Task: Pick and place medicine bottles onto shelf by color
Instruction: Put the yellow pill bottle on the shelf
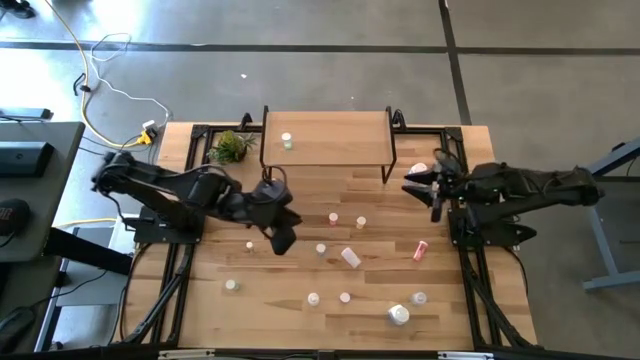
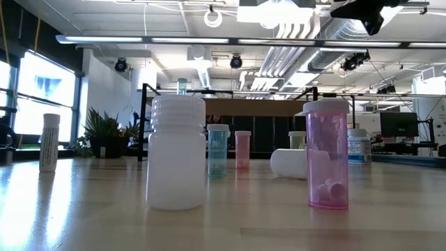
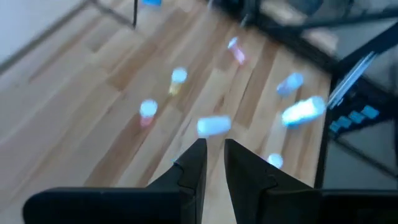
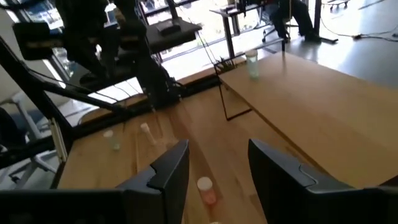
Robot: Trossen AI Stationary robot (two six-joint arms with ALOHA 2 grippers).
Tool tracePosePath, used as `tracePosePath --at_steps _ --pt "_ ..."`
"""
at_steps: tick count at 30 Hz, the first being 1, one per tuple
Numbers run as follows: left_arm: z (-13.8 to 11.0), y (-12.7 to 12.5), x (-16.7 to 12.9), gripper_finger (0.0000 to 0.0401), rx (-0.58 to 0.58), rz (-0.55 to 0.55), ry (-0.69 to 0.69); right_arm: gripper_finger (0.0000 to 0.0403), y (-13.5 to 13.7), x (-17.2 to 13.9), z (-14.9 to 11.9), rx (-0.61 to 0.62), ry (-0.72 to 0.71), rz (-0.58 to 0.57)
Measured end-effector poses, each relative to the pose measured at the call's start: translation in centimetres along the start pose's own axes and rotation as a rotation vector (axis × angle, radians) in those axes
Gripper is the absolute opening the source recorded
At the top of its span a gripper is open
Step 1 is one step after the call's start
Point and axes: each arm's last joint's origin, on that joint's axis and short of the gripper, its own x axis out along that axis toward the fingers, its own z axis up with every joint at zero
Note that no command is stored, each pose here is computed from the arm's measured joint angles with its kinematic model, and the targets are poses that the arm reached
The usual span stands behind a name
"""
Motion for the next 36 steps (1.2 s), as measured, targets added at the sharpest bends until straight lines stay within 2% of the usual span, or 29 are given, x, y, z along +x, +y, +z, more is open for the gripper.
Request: tracePosePath --at_steps 6,12,18,24,29,33,36 --pt "-2.1 1.5 -1.7 0.0046 0.017 0.038 -0.083 0.0164 0.8 1.6 0.3 0.002 0.055 -0.018" --pt "-3.7 2.7 -2.9 0.0046 0.029 -0.008 -0.150 0.0187 1.6 3.2 1.0 -0.021 0.111 -0.042" --pt "-5.5 4.3 -4.3 0.0046 0.072 0.001 -0.207 0.0193 2.4 4.6 1.6 -0.034 0.142 -0.057" --pt "-6.8 5.5 -5.4 0.0046 0.066 -0.065 -0.267 0.0193 2.8 6.2 0.8 -0.031 0.218 -0.078" --pt "-7.5 6.4 -5.9 0.0046 0.124 -0.104 -0.255 0.0193 3.1 7.6 -0.3 0.011 0.311 -0.059" --pt "-7.3 6.4 -6.2 0.0046 0.184 -0.148 -0.251 0.0193 3.3 8.9 -1.6 -0.028 0.406 -0.056" --pt "-7.1 6.4 -6.4 0.0046 0.185 -0.178 -0.249 0.0193 3.4 10.0 -2.7 -0.090 0.477 -0.052"
